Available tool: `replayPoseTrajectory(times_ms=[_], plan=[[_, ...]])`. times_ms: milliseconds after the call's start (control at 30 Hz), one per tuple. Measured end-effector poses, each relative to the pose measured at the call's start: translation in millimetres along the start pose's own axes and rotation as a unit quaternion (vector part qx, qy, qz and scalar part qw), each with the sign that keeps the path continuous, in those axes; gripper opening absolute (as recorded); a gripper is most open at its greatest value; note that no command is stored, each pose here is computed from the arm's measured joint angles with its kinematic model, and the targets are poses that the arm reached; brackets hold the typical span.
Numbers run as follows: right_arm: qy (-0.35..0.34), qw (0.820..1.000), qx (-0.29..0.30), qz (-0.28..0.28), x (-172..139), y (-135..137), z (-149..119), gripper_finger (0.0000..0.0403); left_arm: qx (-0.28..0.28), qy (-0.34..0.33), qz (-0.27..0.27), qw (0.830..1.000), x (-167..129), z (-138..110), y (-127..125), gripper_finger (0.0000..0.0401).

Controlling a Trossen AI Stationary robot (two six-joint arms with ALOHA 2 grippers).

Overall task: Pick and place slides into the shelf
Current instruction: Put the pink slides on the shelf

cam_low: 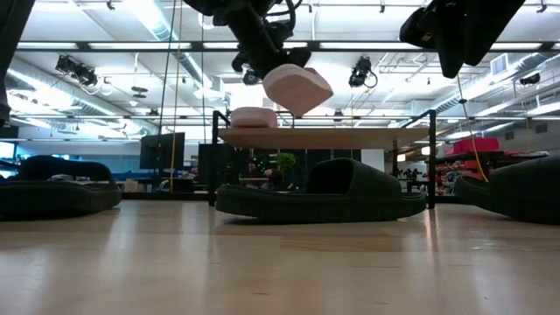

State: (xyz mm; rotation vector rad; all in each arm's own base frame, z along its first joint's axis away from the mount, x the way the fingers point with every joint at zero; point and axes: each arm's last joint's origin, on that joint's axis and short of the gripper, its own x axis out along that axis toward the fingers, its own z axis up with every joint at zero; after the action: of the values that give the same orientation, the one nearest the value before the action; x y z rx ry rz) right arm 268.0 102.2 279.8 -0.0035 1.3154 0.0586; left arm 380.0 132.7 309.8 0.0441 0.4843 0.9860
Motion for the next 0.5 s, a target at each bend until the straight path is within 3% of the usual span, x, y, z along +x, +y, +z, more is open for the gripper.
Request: replayPoseTrajectory(times_ms=[100,233,367,500], plan=[[0.0,1.0,0.0,0.0,0.0,-0.1,0.1,0.0145,-0.002,0.002,0.0,1.0,1.8,-1.4,-1.4,0.0032],[0.0,1.0,-0.002,0.0,0.1,-0.2,0.0,0.0145,-0.01,0.008,-0.003,1.0,10.1,-5.3,-1.8,0.0013],[-0.001,1.0,-0.004,0.0,0.1,-0.2,0.2,0.0145,-0.023,0.004,-0.03,0.999,22.8,-8.2,-4.8,0.0014],[-0.004,1.0,-0.004,0.0,0.1,-0.1,0.7,0.0145,-0.014,0.017,-0.026,0.999,36.4,-16.7,-5.5,0.0043]])
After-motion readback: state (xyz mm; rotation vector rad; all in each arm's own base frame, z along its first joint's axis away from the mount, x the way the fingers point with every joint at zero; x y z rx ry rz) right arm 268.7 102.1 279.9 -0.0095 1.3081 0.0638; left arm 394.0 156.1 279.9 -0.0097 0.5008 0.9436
